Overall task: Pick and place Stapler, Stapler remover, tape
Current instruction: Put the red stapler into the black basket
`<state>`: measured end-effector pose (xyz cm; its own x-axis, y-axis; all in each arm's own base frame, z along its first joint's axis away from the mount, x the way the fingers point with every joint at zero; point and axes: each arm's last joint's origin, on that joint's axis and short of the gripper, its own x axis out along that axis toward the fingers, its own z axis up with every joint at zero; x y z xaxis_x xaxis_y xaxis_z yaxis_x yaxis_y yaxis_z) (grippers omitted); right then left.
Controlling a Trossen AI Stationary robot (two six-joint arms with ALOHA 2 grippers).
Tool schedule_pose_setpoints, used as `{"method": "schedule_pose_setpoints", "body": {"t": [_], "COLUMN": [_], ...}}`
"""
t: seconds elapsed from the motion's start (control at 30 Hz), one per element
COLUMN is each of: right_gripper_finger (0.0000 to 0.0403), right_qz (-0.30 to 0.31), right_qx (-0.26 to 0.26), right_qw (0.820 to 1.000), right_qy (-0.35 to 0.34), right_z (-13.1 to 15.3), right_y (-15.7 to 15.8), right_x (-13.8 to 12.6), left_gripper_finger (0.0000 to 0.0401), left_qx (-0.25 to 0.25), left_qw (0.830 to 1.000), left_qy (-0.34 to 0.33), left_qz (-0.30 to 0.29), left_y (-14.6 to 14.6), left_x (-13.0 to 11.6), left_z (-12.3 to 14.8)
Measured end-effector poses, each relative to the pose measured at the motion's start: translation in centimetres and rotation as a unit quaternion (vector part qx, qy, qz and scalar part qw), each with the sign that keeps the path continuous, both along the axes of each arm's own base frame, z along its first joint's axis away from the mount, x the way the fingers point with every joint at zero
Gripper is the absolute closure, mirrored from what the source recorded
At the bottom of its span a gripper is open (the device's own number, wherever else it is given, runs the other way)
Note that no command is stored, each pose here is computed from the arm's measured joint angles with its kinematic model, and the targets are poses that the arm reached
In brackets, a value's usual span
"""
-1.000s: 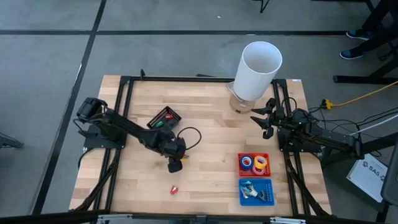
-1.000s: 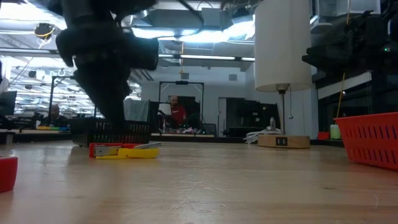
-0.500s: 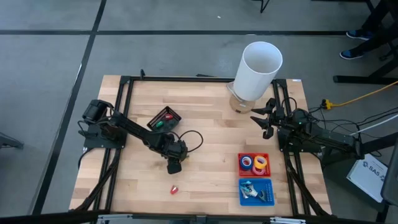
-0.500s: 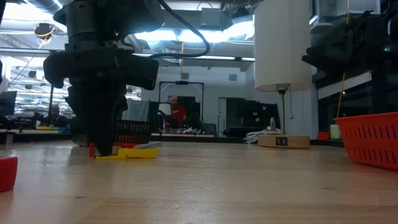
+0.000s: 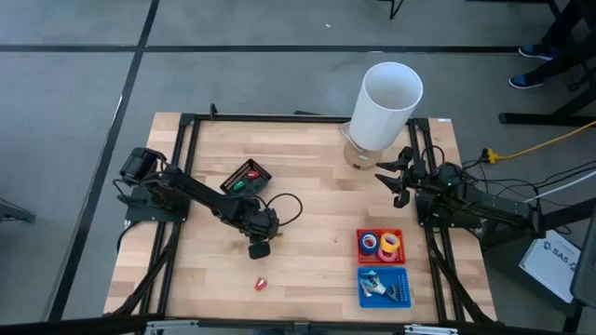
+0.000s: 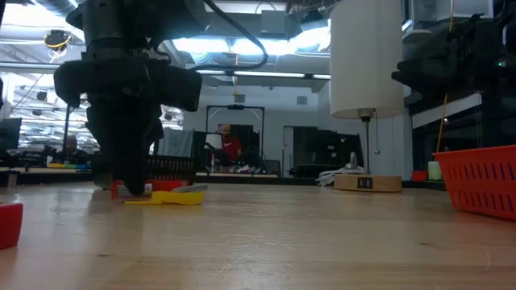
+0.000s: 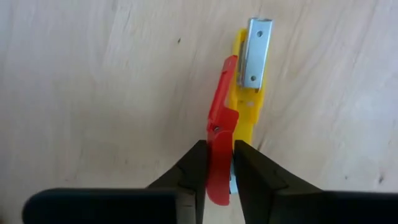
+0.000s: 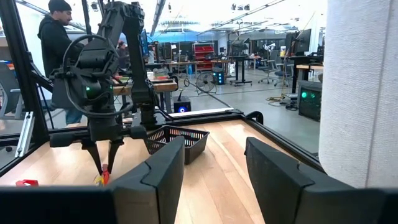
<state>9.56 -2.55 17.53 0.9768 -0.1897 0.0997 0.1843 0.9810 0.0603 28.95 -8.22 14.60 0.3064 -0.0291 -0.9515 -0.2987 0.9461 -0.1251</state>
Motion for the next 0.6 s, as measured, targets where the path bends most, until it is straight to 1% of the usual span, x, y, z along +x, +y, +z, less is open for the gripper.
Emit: {"method": "schedule_pose_setpoints", "body": {"t": [0.1,0.27,0.4,0.6], "right_gripper_finger": [0.0231,0.0231,0.0231,0.0231], "right_qz": [0.000,0.000,0.000,0.000], "right_qx": [0.000,0.000,0.000,0.000], "right_qw": [1.000,1.000,1.000,1.000], "right_qy": [0.000,0.000,0.000,0.000], "right_z": [0.0,0.0,0.0,0.0], "right_y": [0.0,0.0,0.0,0.0], "right_x": [0.0,0.0,0.0,0.0], "left_gripper_finger": [0.0336,0.0344,0.0342,0.0342], "left_qx": [-0.001,-0.001,0.007,0.032], "left_qw": [1.000,1.000,0.999,0.996], "left_qy": [-0.005,-0.023,-0.045,-0.086], "left_qz": [0.000,0.002,0.007,0.022], "left_y": [0.0,0.1,0.3,0.9], "left_x": [0.0,-0.2,-0.7,-2.0], "left_z": [0.3,1.3,2.8,5.7]}}
